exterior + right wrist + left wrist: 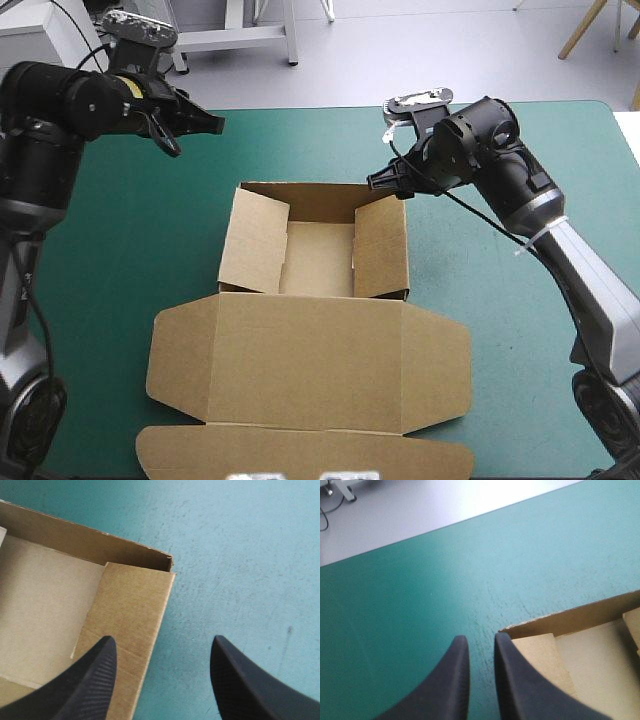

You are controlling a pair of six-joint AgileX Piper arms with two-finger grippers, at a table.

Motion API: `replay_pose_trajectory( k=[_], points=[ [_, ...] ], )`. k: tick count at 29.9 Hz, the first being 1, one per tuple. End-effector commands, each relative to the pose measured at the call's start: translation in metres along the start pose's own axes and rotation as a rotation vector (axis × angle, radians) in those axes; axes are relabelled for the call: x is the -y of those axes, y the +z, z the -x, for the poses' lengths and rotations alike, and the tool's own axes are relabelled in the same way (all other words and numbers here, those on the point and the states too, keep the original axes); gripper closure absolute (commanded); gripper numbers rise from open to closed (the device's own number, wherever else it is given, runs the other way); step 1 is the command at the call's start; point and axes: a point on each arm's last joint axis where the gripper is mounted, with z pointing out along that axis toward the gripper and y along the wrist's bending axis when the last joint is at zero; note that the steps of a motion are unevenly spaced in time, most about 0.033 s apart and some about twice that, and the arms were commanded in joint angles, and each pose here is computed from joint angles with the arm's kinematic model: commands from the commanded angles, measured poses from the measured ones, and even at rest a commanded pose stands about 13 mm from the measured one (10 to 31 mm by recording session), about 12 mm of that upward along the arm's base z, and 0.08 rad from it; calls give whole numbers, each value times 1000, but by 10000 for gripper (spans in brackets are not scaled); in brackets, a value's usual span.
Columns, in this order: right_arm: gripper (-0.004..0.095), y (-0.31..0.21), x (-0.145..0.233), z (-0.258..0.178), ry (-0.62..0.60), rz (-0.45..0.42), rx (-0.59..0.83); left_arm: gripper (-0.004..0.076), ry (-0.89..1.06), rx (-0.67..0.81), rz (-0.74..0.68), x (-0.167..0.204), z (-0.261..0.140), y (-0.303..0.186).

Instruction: Fold the box

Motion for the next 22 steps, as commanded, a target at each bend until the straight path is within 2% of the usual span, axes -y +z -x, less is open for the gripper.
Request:
replay_pose_trajectory(
  k=[1, 2, 5, 10, 14, 18, 22],
  points=[
    [386, -33, 11, 7, -9, -48, 130, 706, 38, 87, -36, 1, -2, -58],
    [387, -33, 12, 7, -1, -57, 132, 733, 49, 106, -45, 2, -2, -67],
    [388, -33, 13, 7, 13, -70, 136, 734, 43, 124, -87, 5, -8, -81],
    [404, -32, 20, 8, 51, -72, 132, 734, 65, 67, -176, 13, -33, -86],
    [419, -30, 31, 8, 106, -73, 125, 734, 101, -45, -165, 13, -70, -78],
    [419, -29, 36, 8, 162, -11, 107, 734, 112, -159, -140, 12, -111, -68],
    [429, -25, 36, 8, 176, 6, 94, 734, 110, -163, -130, 12, -149, -68]
  ],
)
